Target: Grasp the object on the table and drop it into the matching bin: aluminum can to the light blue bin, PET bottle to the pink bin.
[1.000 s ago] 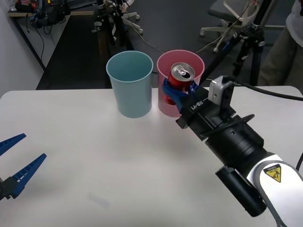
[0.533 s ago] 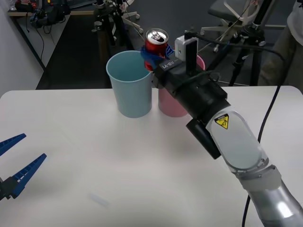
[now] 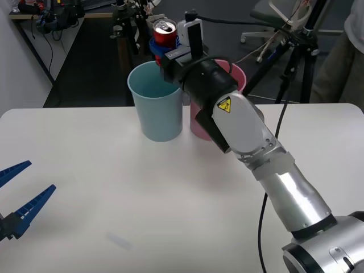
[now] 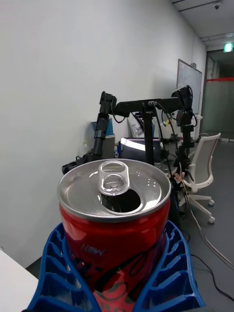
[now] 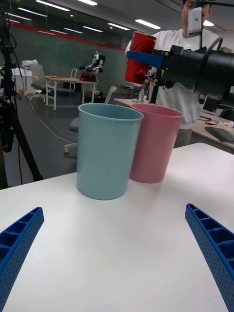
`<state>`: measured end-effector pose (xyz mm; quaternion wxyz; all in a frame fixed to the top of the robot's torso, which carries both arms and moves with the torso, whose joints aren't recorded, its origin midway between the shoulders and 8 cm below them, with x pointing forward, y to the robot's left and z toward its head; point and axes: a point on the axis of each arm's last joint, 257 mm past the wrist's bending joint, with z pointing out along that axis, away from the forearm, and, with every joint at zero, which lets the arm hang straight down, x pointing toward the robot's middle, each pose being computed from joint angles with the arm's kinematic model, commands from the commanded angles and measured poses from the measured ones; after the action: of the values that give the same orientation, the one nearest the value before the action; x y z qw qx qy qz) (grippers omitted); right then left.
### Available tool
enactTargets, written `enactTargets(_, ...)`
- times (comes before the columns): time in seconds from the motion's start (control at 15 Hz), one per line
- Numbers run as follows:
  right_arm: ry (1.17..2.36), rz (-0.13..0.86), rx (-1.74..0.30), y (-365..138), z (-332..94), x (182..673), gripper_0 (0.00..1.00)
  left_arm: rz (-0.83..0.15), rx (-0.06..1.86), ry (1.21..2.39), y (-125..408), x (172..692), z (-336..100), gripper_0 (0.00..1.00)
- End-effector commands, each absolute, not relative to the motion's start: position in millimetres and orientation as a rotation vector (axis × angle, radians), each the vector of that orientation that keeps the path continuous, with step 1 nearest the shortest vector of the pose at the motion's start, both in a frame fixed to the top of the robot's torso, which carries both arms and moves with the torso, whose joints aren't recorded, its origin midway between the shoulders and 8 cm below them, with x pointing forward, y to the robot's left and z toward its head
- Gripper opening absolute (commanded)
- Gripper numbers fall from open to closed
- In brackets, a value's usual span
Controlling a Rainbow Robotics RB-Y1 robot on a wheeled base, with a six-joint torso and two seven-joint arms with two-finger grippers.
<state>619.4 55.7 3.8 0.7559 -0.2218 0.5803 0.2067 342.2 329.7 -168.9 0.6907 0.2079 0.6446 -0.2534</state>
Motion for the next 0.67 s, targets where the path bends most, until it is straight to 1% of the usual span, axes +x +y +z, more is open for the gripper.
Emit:
enactTargets(0.07,1.291,0.429,-0.474,67.0,-1.2,637.5,0.00,-0.567,0.465,1.441,329.7,342.3,-168.9,1.00)
enactTargets(0.2,1.302,0.414,-0.468,71.1,-4.3,645.7,0.00,-0.567,0.465,1.441,329.7,342.3,-168.9,1.00)
enactTargets(0.47,1.303,0.417,-0.470,72.6,-4.6,645.3,0.00,-0.567,0.465,1.441,329.7,342.3,-168.9,1.00)
enactTargets(0.53,1.300,0.414,-0.473,72.9,-3.6,645.2,0.04,-0.567,0.465,1.441,329.7,342.3,-168.9,1.00)
enactTargets(0.6,1.303,0.423,-0.466,73.0,-3.5,645.1,0.69,-0.567,0.465,1.441,329.7,342.3,-168.9,1.00)
enactTargets(0.67,1.304,0.428,-0.463,73.1,-3.4,645.1,1.00,-0.567,0.465,1.441,329.7,342.3,-168.9,1.00)
